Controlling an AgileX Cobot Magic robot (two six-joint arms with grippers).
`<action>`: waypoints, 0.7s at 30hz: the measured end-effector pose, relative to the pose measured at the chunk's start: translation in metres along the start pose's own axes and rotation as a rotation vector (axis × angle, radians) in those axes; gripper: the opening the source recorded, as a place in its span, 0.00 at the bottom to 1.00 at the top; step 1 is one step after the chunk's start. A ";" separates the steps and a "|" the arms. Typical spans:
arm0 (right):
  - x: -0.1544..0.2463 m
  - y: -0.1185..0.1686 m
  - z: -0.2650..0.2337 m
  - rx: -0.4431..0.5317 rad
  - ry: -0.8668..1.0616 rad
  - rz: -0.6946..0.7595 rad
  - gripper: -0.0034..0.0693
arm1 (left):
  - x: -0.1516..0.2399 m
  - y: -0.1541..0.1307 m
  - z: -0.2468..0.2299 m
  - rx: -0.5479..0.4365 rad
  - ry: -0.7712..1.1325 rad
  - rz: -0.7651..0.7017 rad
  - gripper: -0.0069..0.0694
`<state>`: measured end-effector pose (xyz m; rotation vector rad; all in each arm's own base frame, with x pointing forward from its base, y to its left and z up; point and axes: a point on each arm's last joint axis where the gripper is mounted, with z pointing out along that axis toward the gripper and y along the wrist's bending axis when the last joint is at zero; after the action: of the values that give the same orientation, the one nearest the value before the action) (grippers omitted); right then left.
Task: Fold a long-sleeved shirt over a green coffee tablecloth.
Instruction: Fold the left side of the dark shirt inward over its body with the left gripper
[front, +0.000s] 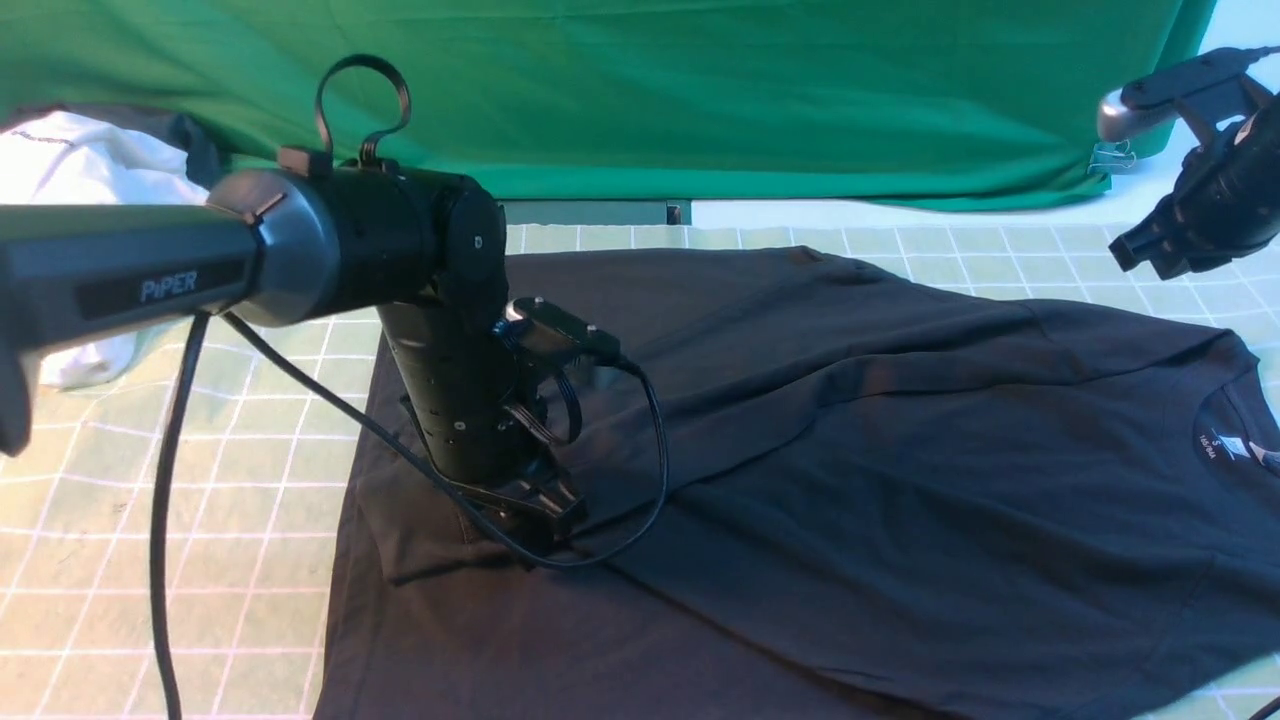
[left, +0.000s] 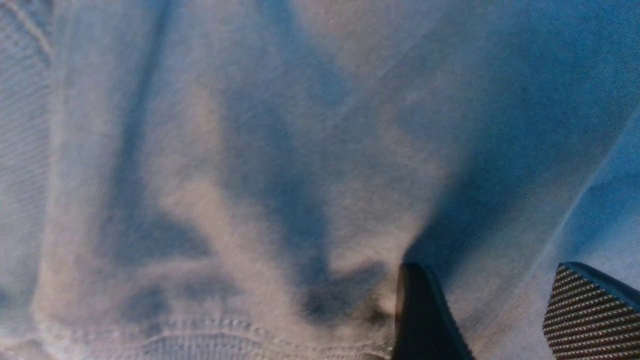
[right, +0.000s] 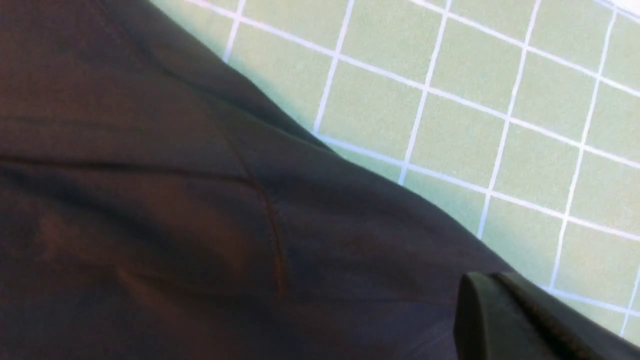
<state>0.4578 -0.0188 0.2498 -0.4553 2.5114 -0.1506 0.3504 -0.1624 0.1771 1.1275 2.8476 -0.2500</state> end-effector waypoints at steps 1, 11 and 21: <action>0.000 0.000 0.000 0.002 -0.003 0.000 0.12 | -0.001 -0.002 0.000 -0.005 0.002 0.013 0.47; -0.001 -0.001 0.000 0.009 -0.017 0.001 0.14 | -0.011 -0.024 0.018 -0.178 0.067 0.192 0.26; -0.002 -0.001 0.000 0.012 -0.025 0.004 0.16 | -0.007 -0.027 0.003 -0.195 0.082 0.169 0.04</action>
<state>0.4598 -0.0194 0.2513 -0.4449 2.4857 -0.1577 0.3372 -0.1865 0.1786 1.3532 2.7478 0.0838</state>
